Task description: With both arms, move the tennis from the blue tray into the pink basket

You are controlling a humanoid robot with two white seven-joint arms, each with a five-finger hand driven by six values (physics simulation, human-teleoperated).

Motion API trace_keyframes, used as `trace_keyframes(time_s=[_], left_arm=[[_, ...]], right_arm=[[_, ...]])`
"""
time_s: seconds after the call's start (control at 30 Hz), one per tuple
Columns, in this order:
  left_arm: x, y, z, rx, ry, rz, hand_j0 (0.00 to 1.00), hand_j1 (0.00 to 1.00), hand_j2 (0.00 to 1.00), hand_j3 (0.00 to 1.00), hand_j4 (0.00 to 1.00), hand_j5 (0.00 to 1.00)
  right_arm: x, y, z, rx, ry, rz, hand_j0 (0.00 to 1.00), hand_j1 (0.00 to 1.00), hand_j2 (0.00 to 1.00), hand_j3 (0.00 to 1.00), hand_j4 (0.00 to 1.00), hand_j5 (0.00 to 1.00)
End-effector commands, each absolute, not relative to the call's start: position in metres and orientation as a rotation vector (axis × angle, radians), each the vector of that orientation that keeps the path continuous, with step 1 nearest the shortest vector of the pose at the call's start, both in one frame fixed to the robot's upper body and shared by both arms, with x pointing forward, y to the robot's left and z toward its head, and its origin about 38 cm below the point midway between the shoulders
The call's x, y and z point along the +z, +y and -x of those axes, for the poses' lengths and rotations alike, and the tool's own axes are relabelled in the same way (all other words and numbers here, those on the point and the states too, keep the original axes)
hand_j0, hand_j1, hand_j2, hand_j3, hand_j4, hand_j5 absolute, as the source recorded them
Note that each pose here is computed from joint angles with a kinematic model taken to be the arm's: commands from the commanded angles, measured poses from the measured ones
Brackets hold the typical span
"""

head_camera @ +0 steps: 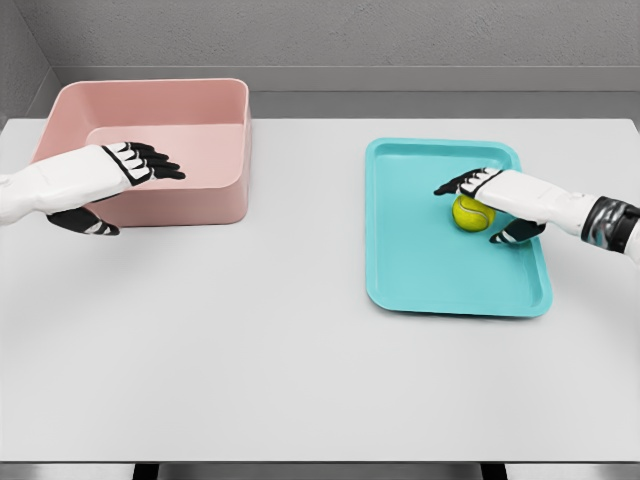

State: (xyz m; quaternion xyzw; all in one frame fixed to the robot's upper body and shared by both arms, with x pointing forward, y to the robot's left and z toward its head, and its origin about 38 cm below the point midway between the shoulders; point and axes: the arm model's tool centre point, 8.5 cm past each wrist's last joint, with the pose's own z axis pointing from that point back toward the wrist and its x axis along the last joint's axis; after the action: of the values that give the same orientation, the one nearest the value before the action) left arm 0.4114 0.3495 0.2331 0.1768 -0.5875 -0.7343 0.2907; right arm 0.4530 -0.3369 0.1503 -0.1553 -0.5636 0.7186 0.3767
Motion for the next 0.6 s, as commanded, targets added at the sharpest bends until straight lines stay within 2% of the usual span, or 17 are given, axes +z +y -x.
trace_keyframes(time_s=[0.0,0.27,0.57], left_arm=[[0.2334,0.3506,-0.4113,-1.945,-1.57,-0.463,1.0,1.0,1.0,1.0,1.0,1.0],[0.239,0.3602,-0.4087,-1.95,-1.548,-0.486,1.0,1.0,1.0,1.0,1.0,1.0],[0.2323,0.3521,-0.4017,-1.966,-1.556,-0.449,1.0,1.0,1.0,1.0,1.0,1.0]], right_arm=[[0.1503,-0.3372,-0.453,1.836,-1.438,0.393,0.9,0.9,0.9,0.9,0.9,0.9],[0.153,-0.3347,-0.4572,1.829,-1.446,0.397,0.9,0.9,0.9,0.9,0.9,0.9],[0.1482,-0.3401,-0.4585,1.818,-1.425,0.4,0.87,0.87,0.87,0.87,0.87,0.87]])
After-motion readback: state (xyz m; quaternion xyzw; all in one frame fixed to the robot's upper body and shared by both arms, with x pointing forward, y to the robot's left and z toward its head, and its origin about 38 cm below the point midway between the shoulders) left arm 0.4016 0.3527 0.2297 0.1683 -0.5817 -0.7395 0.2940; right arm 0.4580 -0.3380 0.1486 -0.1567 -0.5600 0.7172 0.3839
